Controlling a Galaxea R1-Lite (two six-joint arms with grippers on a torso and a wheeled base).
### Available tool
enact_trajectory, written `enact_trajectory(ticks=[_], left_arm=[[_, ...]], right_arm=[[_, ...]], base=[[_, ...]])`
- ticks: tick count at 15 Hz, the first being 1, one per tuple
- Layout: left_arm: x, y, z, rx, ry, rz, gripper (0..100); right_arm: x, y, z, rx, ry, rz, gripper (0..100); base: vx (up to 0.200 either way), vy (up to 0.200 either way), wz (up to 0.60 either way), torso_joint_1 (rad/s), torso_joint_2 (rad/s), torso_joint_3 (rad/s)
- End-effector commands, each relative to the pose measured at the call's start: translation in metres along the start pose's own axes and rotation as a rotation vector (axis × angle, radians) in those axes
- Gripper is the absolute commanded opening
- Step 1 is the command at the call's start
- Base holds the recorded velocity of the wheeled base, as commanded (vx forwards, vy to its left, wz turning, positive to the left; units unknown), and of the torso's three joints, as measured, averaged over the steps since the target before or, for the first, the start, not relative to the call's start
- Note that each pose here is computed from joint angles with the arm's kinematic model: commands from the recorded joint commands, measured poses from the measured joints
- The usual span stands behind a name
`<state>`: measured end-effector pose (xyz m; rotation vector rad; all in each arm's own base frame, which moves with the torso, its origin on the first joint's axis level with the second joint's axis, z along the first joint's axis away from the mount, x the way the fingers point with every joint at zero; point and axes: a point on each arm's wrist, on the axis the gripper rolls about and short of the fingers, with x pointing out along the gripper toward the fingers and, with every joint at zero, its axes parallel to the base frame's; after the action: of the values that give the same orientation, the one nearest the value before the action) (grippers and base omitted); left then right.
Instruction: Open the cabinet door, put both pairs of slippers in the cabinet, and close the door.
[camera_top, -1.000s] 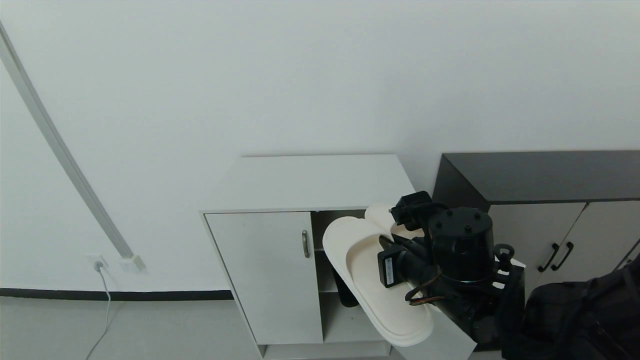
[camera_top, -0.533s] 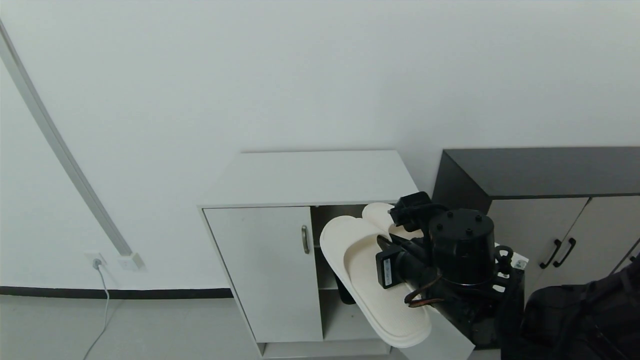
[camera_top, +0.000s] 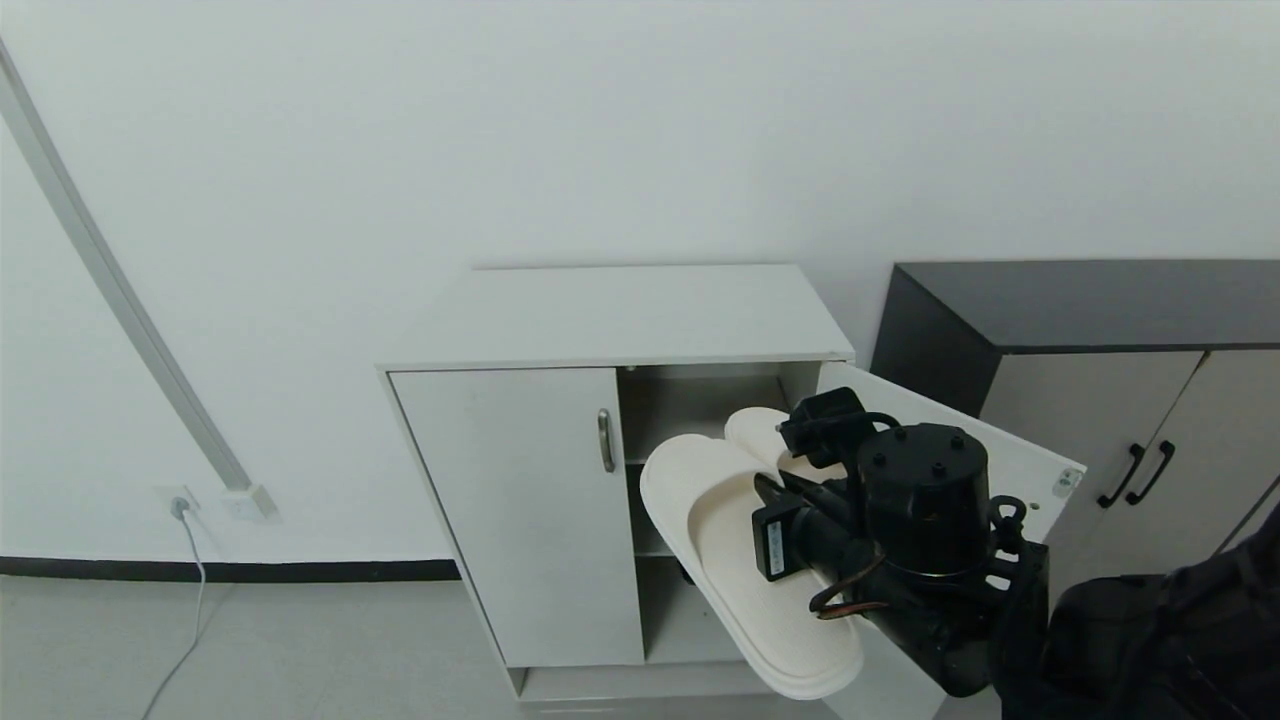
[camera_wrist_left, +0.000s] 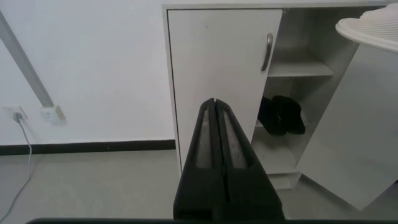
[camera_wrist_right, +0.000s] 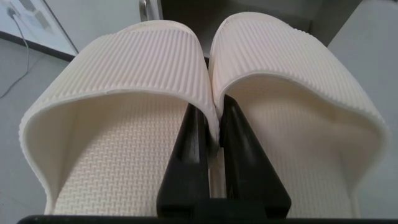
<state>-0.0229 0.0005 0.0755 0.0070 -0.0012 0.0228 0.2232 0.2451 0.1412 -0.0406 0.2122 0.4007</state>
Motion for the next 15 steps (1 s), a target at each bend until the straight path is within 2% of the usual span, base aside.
enact_trajectory(ticks=[1, 15], left_arm=[[0.0001, 0.0000, 0.0000, 0.001, 0.001, 0.000, 0], [0.0001, 0.0000, 0.0000, 0.001, 0.001, 0.000, 0]], right_arm=[[0.0008, 0.0005, -0.0015, -0.002, 0.003, 0.000, 0], [0.0000, 0.0009, -0.0043, -0.015, 0.005, 0.003, 0]], base=[[0.000, 0.000, 0.00, -0.227, 0.54, 0.315], [0.000, 0.000, 0.00, -0.176, 0.50, 0.317]])
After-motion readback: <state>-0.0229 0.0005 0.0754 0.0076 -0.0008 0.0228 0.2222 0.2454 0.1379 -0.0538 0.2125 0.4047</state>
